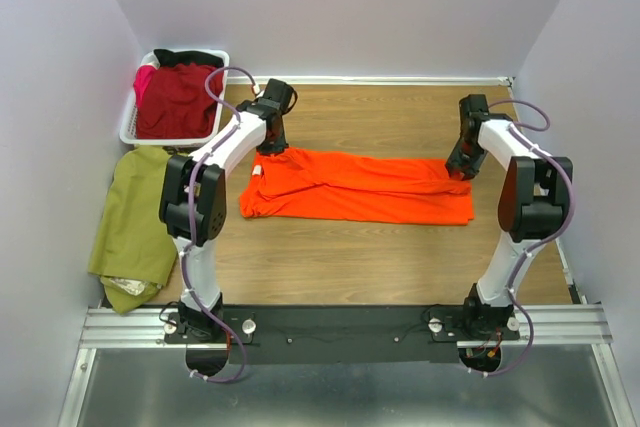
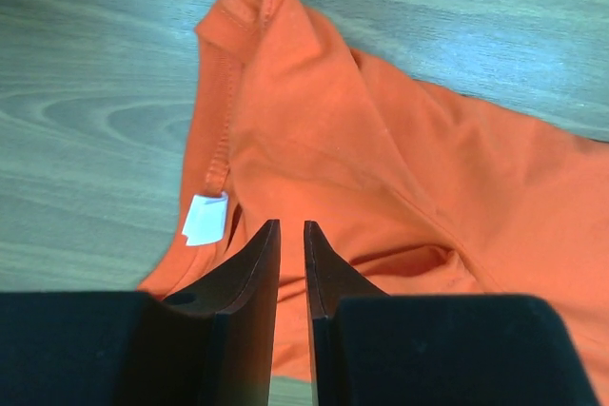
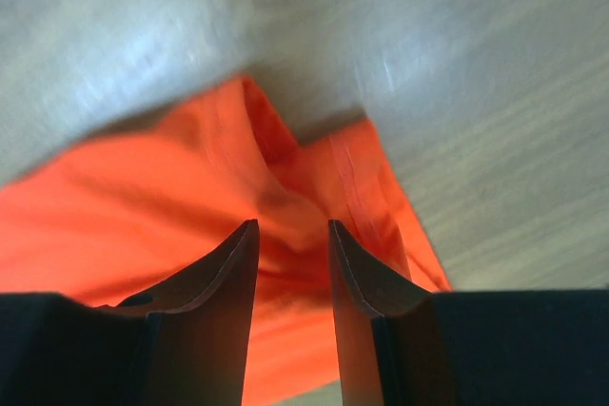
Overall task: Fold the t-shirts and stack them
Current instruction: Fold the other side of the tshirt into a rectangle, then rotate the tshirt 90 degrees
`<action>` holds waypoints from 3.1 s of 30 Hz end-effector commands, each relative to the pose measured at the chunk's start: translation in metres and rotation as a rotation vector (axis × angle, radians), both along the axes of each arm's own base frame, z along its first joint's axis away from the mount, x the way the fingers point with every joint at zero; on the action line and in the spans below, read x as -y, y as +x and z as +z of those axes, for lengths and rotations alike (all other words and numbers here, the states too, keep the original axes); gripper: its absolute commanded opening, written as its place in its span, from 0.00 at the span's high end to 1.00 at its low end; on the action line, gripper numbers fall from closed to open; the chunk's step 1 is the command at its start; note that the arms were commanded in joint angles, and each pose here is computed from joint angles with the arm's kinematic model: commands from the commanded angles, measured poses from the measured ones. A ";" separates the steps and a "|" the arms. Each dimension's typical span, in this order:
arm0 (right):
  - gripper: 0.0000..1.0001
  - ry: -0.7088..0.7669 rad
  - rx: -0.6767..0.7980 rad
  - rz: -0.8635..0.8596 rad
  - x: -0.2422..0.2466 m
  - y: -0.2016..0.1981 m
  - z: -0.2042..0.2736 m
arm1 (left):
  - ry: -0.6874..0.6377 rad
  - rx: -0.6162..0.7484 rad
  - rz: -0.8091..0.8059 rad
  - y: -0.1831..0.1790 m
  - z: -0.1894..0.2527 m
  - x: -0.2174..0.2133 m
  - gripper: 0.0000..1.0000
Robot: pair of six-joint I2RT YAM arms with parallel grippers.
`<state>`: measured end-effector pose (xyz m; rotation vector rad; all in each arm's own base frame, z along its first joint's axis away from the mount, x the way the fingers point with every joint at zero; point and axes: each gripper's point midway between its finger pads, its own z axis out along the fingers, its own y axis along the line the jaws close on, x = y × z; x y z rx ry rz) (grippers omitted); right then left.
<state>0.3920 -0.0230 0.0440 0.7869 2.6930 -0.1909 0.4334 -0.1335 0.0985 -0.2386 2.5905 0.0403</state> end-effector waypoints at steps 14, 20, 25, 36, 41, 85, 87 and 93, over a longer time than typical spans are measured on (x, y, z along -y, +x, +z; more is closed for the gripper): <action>0.58 0.106 -0.117 0.023 -0.024 -0.097 -0.002 | 0.010 -0.079 -0.047 0.007 -0.038 0.010 0.77; 0.58 0.056 -0.156 0.001 -0.015 -0.106 -0.010 | 0.036 -0.098 -0.046 0.004 -0.046 0.005 0.78; 0.58 0.051 -0.057 0.012 -0.014 -0.078 0.016 | 0.033 -0.078 -0.049 0.006 -0.038 0.005 0.78; 0.59 0.057 0.039 0.025 -0.016 -0.021 0.039 | -0.002 -0.117 -0.086 -0.001 -0.052 0.012 0.79; 0.59 0.109 -0.023 0.043 -0.025 -0.030 0.011 | 0.002 -0.149 -0.086 -0.010 -0.058 0.010 0.79; 0.59 -0.174 0.172 0.011 0.026 0.056 0.089 | 0.085 -0.159 -0.030 -0.020 0.007 -0.020 0.81; 0.59 -0.120 0.208 0.101 -0.007 0.067 0.096 | 0.050 -0.148 -0.051 -0.012 0.005 -0.010 0.82; 0.58 0.053 0.201 0.384 -0.135 0.081 0.070 | -0.041 -0.161 -0.093 -0.004 -0.013 0.011 0.84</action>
